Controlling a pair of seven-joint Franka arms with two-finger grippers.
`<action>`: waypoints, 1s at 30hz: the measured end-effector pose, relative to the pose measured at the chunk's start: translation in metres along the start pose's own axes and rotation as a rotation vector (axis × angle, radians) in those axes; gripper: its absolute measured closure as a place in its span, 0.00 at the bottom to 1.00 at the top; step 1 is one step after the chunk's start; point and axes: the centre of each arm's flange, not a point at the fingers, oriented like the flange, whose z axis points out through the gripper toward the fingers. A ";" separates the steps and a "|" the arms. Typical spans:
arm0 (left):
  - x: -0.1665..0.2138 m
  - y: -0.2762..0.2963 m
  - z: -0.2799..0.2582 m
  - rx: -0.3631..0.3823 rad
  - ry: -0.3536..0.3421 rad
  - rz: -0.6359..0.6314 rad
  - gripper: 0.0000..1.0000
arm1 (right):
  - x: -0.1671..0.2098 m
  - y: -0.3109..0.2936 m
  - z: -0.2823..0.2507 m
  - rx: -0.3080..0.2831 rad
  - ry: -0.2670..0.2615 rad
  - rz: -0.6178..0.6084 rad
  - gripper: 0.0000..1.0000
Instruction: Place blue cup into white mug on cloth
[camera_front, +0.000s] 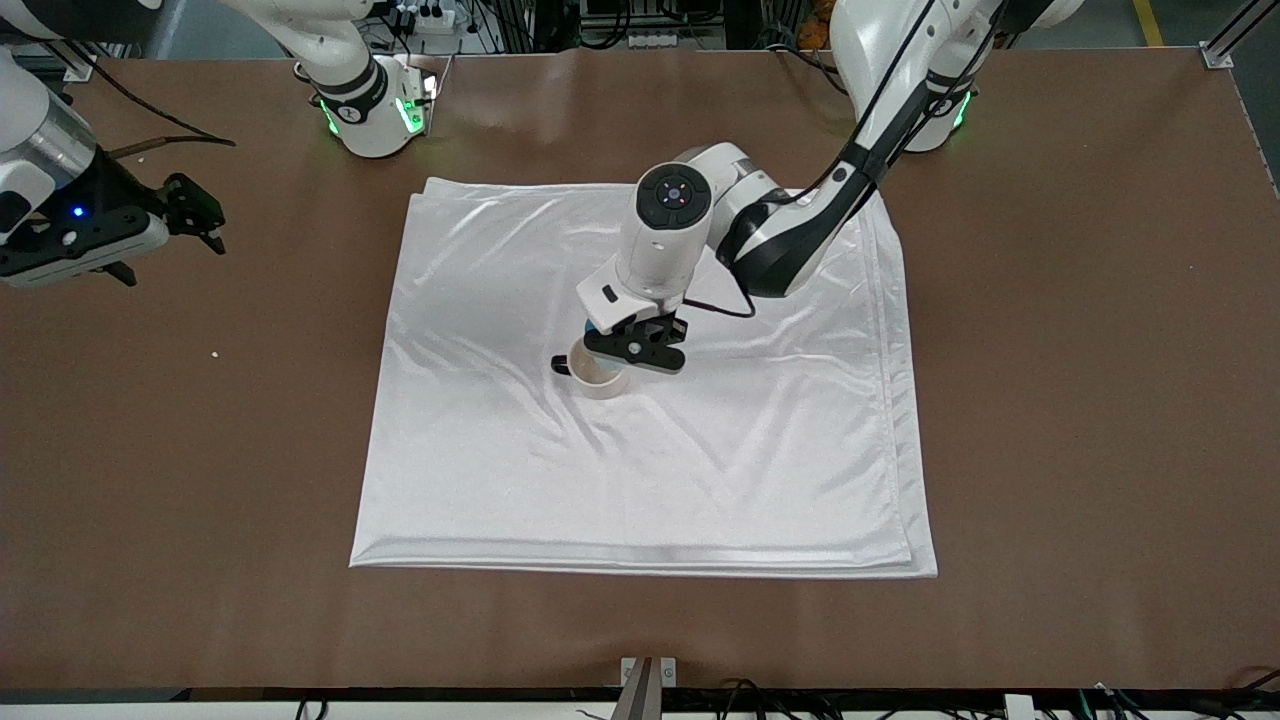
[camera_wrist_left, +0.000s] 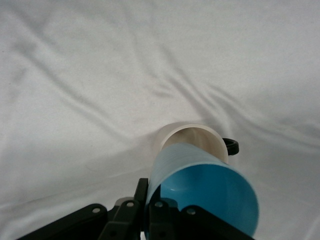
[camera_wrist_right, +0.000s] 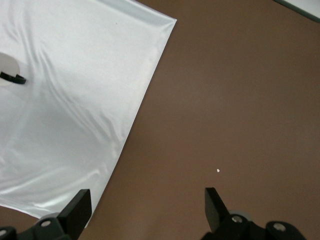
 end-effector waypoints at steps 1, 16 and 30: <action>0.000 0.001 0.002 -0.005 0.004 -0.002 0.96 | 0.001 -0.002 -0.002 -0.001 0.002 0.032 0.00; -0.005 0.009 0.032 -0.013 0.005 0.002 0.96 | 0.013 0.001 -0.018 0.005 0.035 0.243 0.00; -0.007 0.013 0.053 -0.010 0.020 0.007 0.96 | 0.014 0.006 -0.012 0.023 0.020 0.383 0.00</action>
